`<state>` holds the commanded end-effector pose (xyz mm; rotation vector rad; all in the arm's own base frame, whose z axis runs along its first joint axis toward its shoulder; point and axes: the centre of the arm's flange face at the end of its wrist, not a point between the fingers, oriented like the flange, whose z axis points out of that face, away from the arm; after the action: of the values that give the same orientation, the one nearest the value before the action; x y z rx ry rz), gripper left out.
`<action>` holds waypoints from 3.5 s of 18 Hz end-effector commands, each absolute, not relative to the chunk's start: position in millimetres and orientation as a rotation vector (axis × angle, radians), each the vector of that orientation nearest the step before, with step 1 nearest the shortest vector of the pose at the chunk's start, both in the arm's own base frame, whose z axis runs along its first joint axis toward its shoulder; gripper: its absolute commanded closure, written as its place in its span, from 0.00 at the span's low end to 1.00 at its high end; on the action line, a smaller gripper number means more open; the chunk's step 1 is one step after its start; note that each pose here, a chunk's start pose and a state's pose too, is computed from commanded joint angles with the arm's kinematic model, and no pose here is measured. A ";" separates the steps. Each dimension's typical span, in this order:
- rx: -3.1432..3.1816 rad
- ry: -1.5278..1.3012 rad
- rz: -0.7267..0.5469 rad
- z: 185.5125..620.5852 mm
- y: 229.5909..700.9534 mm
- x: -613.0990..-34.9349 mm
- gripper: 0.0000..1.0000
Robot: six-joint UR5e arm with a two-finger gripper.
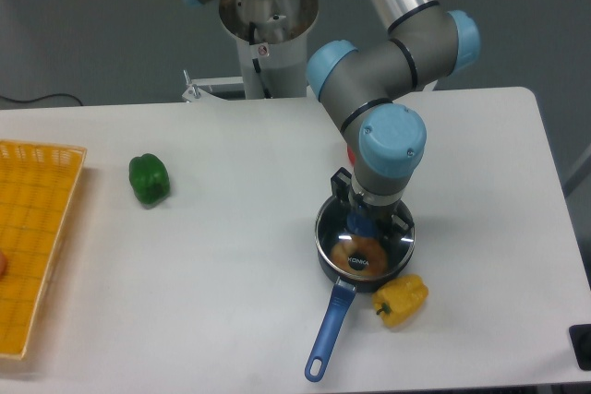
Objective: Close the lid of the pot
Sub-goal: 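Settle the glass lid onto the saucepan rim and hold it there, then open the gripper, release the lid knob and lift the gripper away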
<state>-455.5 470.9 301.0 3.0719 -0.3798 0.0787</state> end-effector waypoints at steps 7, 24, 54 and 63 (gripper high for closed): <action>3.071 -0.382 0.081 299.2 471.9 -455.2 0.48; 3.070 -0.387 0.081 296.7 472.6 -456.1 0.31; 3.129 -0.476 -0.063 377.4 442.0 -458.3 0.00; 2.869 -1.026 0.022 416.6 333.4 -471.5 0.00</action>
<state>-471.5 333.4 416.6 2.8691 -1.0257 0.0223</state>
